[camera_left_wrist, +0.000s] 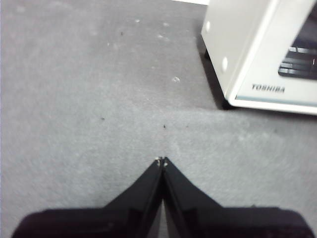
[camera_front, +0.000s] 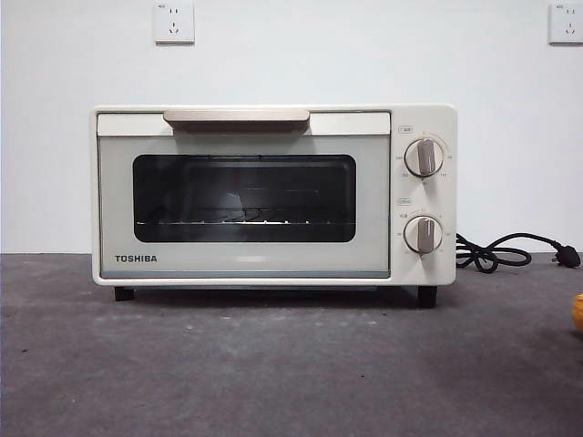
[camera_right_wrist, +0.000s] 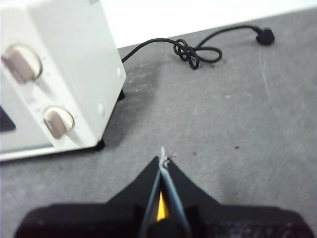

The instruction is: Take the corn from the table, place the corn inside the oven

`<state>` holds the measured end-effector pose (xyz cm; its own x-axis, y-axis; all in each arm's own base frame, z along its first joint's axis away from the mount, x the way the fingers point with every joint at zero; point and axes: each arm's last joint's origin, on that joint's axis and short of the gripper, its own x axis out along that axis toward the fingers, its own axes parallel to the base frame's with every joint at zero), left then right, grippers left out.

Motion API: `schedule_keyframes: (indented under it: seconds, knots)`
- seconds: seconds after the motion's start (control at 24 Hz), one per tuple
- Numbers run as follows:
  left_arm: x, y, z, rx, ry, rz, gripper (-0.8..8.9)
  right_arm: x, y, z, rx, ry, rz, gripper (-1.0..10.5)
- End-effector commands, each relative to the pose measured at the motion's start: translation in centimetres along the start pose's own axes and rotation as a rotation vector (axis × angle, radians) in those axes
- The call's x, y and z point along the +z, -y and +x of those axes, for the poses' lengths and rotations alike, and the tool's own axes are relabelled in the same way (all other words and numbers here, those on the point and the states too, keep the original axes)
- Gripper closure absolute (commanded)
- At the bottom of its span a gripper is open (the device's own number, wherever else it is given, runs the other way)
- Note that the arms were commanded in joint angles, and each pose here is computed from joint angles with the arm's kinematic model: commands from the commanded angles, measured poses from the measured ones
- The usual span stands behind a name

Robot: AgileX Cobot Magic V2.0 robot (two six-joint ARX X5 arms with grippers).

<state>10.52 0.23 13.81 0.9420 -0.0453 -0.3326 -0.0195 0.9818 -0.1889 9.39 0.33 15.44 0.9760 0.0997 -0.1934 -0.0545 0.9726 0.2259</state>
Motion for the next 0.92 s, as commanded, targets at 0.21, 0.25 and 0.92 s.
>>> schedule_keyframes:
  seconds: [0.21, 0.25, 0.92]
  knots:
    - [0.0, 0.1, 0.1, -0.035, 0.004, -0.192, 8.17, -0.2, 0.0, 0.1, 0.004, 0.0, 0.128, 9.5]
    - [0.1, 0.1, 0.0, -0.052, 0.012, -0.205, 8.17, -0.2, 0.0, 0.1, 0.011, 0.0, 0.129, 9.5]
    - [8.7, 2.7, -3.1, -0.425, 0.239, -0.19, 8.18, 6.0, -1.7, -2.8, 0.105, 0.208, 0.161, 9.5]
